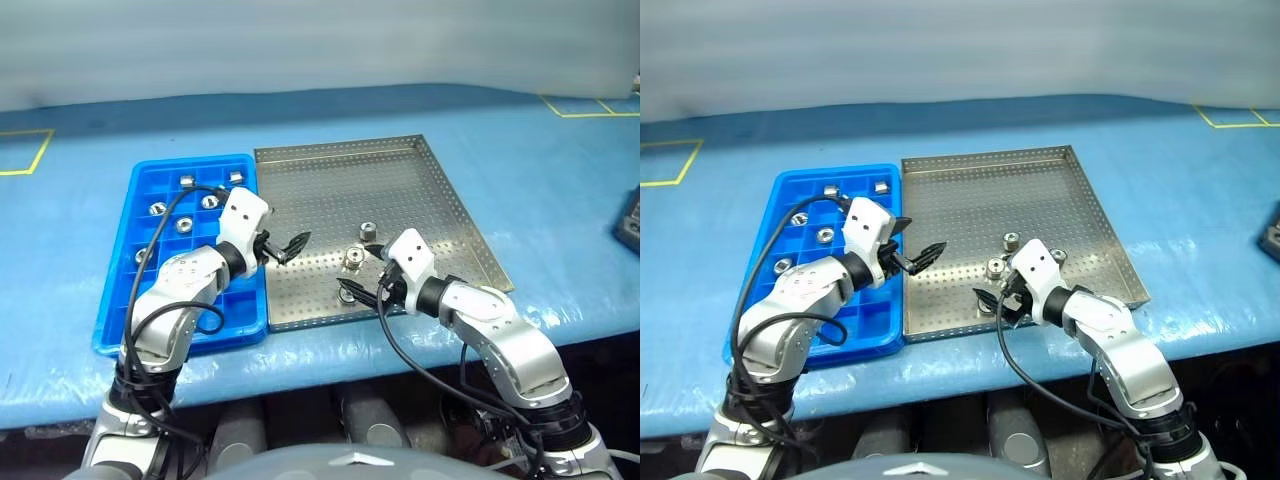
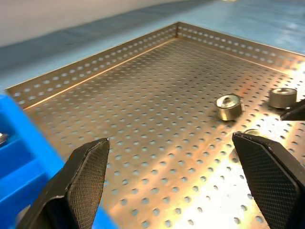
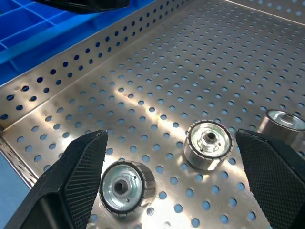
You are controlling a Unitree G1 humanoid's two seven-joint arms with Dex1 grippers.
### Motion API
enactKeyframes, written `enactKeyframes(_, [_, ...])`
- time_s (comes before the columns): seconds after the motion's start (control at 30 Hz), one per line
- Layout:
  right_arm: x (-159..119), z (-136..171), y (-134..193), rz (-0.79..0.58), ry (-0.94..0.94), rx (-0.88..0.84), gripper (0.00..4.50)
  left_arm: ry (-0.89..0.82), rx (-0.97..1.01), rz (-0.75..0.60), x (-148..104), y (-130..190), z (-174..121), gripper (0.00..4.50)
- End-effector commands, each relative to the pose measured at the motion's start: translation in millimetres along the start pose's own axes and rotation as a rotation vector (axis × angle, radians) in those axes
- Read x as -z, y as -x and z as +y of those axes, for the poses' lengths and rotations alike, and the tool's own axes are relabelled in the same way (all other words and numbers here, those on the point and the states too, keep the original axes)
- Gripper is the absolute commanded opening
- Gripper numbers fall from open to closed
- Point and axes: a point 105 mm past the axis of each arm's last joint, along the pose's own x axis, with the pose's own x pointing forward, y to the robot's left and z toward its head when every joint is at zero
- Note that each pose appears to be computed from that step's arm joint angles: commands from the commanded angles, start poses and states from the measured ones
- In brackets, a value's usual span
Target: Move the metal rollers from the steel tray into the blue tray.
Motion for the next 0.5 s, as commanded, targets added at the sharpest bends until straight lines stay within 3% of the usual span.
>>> enactKeyframes(0.03, [-10.9, -5.7, 11.1, -0.042, 0.019, 0.065, 4.5, 0.001, 0.128, 0.029, 1.3, -26.5, -14.2, 4.47])
enactKeyframes(0.27, [-9.6, 0.8, 10.7, -0.05, 0.003, 0.071, 4.5, -0.004, 0.239, 0.118, 18.7, -54.1, -30.6, 4.47])
enactKeyframes(0.5, [-12.3, 4.6, 8.7, -0.062, 0.001, 0.065, 4.5, -0.06, 0.224, 0.191, 32.4, -68.3, -29.6, 4.47])
